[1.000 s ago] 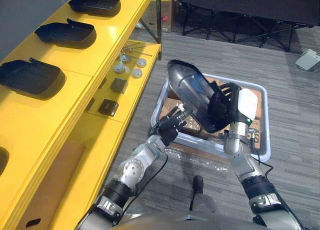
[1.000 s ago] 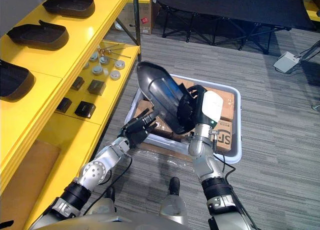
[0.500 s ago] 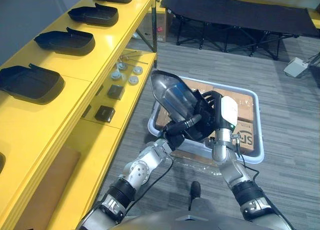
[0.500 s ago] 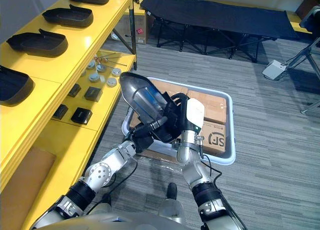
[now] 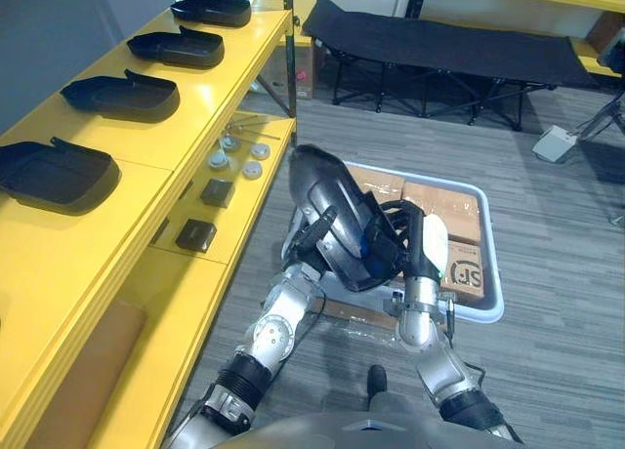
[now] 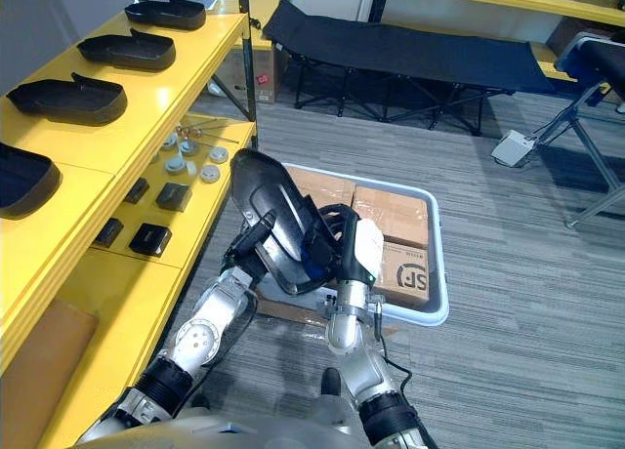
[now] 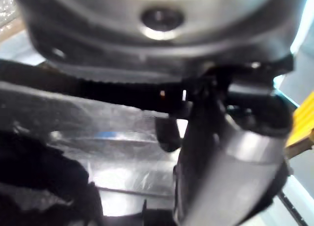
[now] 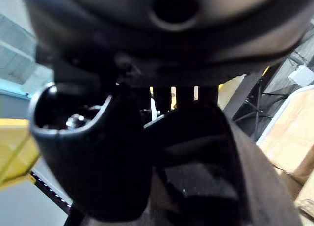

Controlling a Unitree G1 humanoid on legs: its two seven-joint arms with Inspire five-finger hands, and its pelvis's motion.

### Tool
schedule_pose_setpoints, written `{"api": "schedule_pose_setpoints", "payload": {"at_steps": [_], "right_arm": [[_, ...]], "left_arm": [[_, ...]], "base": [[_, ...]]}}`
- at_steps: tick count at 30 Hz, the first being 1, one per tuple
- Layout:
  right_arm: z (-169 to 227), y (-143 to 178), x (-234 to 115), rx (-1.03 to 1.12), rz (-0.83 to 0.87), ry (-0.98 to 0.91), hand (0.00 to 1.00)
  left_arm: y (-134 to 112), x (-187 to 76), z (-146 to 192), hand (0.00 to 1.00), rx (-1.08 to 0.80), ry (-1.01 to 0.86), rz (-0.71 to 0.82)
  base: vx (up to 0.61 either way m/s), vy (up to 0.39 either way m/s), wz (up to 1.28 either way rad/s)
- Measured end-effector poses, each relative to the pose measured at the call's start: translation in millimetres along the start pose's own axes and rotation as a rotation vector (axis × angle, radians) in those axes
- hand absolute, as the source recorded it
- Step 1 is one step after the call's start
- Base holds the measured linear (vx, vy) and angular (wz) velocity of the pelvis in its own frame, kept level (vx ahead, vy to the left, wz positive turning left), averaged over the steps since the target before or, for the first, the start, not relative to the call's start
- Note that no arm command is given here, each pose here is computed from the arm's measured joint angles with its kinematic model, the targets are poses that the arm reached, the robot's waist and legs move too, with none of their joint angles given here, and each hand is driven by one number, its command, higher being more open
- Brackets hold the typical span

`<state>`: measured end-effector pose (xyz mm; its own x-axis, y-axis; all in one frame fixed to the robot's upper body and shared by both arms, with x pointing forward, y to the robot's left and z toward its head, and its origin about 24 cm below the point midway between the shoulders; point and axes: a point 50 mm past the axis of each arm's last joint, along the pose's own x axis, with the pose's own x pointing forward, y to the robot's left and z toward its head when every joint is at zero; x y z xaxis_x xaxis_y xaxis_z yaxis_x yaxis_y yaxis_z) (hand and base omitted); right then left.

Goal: Walk over and take three plastic housings, then place them on the shelf

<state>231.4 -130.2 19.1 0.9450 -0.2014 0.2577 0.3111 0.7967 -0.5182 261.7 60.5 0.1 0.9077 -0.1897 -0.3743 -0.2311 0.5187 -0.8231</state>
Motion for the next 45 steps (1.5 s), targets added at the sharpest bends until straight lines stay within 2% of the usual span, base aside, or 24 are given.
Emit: {"api": "schedule_pose_setpoints", "payload": {"at_steps": [4, 11, 12, 17, 21, 23, 27, 29, 32, 33, 36, 39, 45], "right_arm": [[6.2, 0.1, -2.4, 0.04, -0.002, -0.041, 0.0], [9.2, 2.6, -7.1, 0.081, -0.013, -0.04, 0.0], [9.3, 2.3, -7.5, 0.083, -0.02, -0.042, 1.0], [12.8, 1.7, -8.4, 0.114, -0.031, -0.061, 1.0], [15.5, 0.7, -8.0, 0.189, -0.044, -0.022, 1.0], [29.7, -15.2, -1.0, 0.269, -0.117, -0.044, 1.0], [44.2, -26.4, 3.6, 0.399, -0.119, -0.072, 1.0], [44.2, -28.0, 2.7, 0.493, -0.084, -0.047, 1.0], [42.3, -30.1, 1.0, 0.581, -0.044, -0.013, 1.0], [35.9, -40.7, -0.3, 0.626, -0.075, 0.015, 1.0], [17.7, -65.5, -3.2, 0.636, -0.156, 0.056, 1.0], [5.1, -78.2, -9.2, 0.639, -0.174, 0.092, 1.0], [8.5, -62.7, -17.8, 0.76, 0.006, 0.098, 1.0]], "left_arm": [[1.4, -2.5, -3.6, 0.0, -0.075, -0.003, 0.0], [1.3, -2.2, -1.0, 0.0, -0.019, -0.024, -0.014], [0.6, -2.1, -0.7, 0.0, -0.009, -0.024, -0.032], [-1.7, -2.3, 0.8, 0.0, 0.018, -0.039, -0.077], [-10.0, -4.9, 10.0, 0.0, 0.164, -0.118, -0.105], [-19.0, -18.6, 30.2, 0.0, 0.237, -0.249, -0.142], [-44.3, -42.4, 58.8, 0.0, 0.426, -0.484, -0.2], [-46.8, -54.5, 80.6, 0.0, 0.59, -0.685, -0.13], [-46.2, -65.5, 91.6, 0.0, 0.727, -0.845, -0.056], [-38.7, -75.8, 103.6, 0.0, 0.795, -0.959, 0.037], [-21.4, -92.0, 126.2, 0.0, 0.825, -1.094, 0.189], [-10.0, -104.2, 134.4, 0.0, 0.831, -1.125, 0.242], [2.7, -109.5, 117.2, 0.0, 0.791, -0.982, 0.158]], "base": [[0.0, 0.001, -0.01], [-0.01, 0.003, -0.02], [0.0, 0.0, 0.0], [0.0, 0.0, 0.0], [0.0, 0.0, 0.0], [-0.02, 0.001, -0.04], [0.0, 0.001, -0.01], [0.0, 0.0, 0.0], [-0.01, 0.001, 0.0], [0.0, 0.0, 0.0], [0.0, 0.0, 0.0], [0.0, 0.0, 0.0], [0.0, 0.0, 0.0]]}}
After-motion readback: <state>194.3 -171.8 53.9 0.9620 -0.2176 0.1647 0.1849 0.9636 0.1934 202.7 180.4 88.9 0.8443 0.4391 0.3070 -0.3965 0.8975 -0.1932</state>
